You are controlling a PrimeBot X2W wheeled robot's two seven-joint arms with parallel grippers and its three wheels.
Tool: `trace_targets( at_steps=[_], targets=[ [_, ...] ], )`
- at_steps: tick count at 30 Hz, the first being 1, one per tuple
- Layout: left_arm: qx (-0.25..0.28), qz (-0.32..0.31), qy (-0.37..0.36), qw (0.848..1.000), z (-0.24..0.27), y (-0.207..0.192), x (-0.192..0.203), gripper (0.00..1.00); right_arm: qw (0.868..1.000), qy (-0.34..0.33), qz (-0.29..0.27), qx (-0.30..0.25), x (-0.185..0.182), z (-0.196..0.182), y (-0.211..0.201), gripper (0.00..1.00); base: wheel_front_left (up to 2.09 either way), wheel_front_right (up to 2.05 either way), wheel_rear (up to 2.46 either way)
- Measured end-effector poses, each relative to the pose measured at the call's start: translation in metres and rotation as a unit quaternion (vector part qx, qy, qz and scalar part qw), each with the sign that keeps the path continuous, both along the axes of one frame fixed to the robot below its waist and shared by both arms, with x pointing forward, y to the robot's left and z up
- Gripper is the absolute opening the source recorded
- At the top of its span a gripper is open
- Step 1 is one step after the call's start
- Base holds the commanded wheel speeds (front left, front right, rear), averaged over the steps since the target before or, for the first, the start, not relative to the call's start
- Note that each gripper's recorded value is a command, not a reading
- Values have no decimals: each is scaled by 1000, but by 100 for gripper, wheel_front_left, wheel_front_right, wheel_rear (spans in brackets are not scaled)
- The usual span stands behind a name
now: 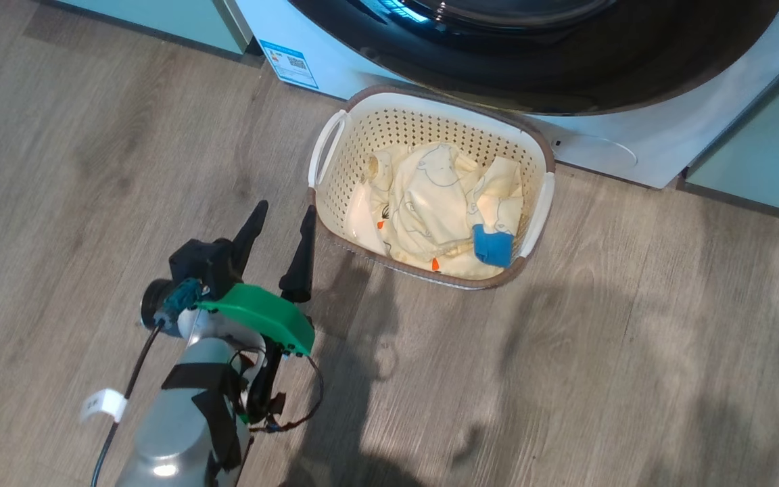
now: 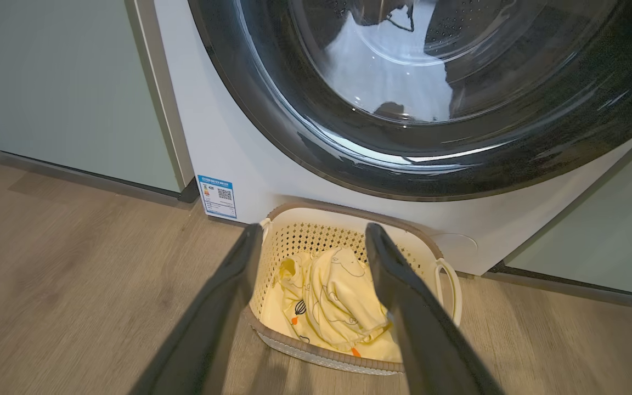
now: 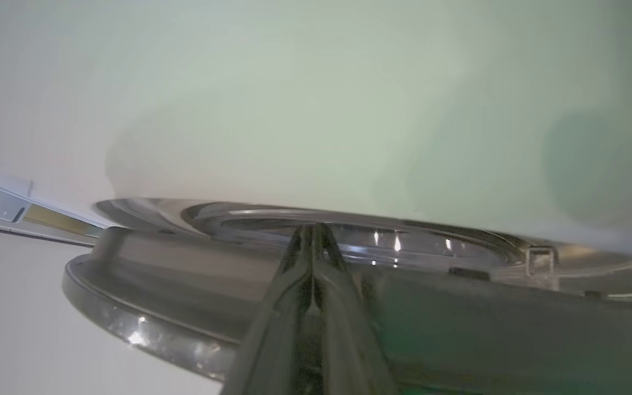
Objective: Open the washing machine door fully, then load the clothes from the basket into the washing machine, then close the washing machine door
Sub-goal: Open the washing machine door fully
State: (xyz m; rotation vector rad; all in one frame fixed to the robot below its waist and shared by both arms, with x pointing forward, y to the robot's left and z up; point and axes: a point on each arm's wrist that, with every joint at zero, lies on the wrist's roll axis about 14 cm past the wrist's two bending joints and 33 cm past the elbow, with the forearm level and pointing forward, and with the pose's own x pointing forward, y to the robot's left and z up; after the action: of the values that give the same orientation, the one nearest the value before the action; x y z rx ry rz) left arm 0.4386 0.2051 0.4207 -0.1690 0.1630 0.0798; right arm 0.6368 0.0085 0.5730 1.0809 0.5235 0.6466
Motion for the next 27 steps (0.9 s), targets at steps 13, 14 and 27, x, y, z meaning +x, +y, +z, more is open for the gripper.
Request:
trace_targets(
  at_steps=[13,14,27],
  targets=[
    [0,1,-16,1000,13,1,-1,100,998,-2,58,-24,-24,8,22,0,0,0,0],
    [0,1,-17,1000,15,1,-2,100,998,-1,62,-25,-28,8,23,0,0,0,0],
    [8,6,-34,999,34,7,-30,100,989,11,141,-39,-95,11,42,0,0,0,0]
  ],
)
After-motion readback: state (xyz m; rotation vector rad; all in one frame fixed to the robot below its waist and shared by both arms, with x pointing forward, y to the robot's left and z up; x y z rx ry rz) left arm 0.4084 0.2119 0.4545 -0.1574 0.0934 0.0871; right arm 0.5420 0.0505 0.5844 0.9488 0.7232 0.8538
